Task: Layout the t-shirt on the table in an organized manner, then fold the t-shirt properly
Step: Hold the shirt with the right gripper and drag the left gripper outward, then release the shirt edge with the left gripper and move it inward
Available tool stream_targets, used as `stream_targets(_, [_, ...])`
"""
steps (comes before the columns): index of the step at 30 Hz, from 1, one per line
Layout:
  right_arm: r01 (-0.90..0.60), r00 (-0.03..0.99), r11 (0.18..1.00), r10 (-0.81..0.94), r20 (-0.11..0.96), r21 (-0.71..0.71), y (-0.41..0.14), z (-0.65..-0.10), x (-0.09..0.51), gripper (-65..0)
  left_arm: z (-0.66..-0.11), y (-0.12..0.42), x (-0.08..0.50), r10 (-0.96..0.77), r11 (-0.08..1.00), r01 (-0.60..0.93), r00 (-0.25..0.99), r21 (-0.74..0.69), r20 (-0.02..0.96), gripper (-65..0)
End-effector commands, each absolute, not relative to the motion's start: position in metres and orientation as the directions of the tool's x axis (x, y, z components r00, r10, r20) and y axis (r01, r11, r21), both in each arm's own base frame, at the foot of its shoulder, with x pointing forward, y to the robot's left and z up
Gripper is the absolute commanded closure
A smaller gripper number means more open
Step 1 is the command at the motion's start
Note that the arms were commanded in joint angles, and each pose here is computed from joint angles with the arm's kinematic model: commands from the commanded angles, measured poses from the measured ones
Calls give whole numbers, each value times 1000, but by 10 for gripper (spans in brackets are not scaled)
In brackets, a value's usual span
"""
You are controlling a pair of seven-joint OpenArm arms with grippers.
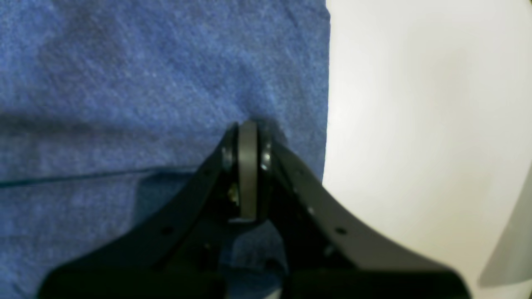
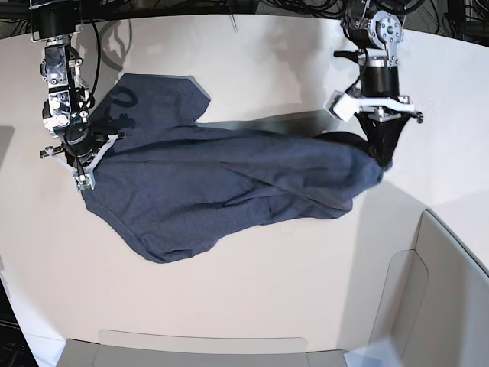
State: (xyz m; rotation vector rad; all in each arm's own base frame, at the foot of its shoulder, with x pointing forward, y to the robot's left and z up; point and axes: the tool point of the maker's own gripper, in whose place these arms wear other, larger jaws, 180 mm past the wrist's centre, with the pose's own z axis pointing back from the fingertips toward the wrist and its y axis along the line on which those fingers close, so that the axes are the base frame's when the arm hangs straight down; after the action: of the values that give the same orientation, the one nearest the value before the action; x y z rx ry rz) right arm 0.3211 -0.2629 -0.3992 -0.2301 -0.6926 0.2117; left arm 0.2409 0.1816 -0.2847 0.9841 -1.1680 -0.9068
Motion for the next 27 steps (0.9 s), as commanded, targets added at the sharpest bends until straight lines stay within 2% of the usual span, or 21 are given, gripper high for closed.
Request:
stream_targets(1, [-134, 836, 948, 265, 481, -290, -273, -420, 294, 0, -304, 170, 225, -944, 315, 133, 148, 940, 295, 0])
stream_targets(4, [-134, 836, 949, 264, 482, -287, -272, -421, 294, 0, -351, 154, 189, -947, 316, 295, 155, 902, 281, -1])
stream_targets(7, [-132, 836, 948, 263, 482, -288, -273, -420, 294, 0, -361, 156, 171, -942, 327, 338, 197, 883, 273, -28])
stream_targets(9, [-129, 836, 949, 261, 483, -289, -274, -420, 294, 0, -358, 163, 167, -927, 348, 329, 258, 878, 271, -93])
stream_targets(13, [-129, 836, 949, 261, 483, -289, -274, -420, 294, 0, -343, 179, 166, -840, 484, 276, 411, 831, 353, -279])
stream_targets(16, [-127, 835, 948, 261, 484, -292, -276, -418, 294, 0, -337, 193, 167, -828, 491, 293, 450, 821, 334, -372])
stream_targets(20, [-80, 819, 946, 243, 519, -315, -294, -400, 302, 0, -333, 221, 170, -783, 513, 246, 526, 822, 331, -386])
stream_targets(27, [8, 719, 945, 221, 658, -327, -303, -341, 325, 0, -320, 244, 196, -651, 631, 81, 596, 771, 470, -386])
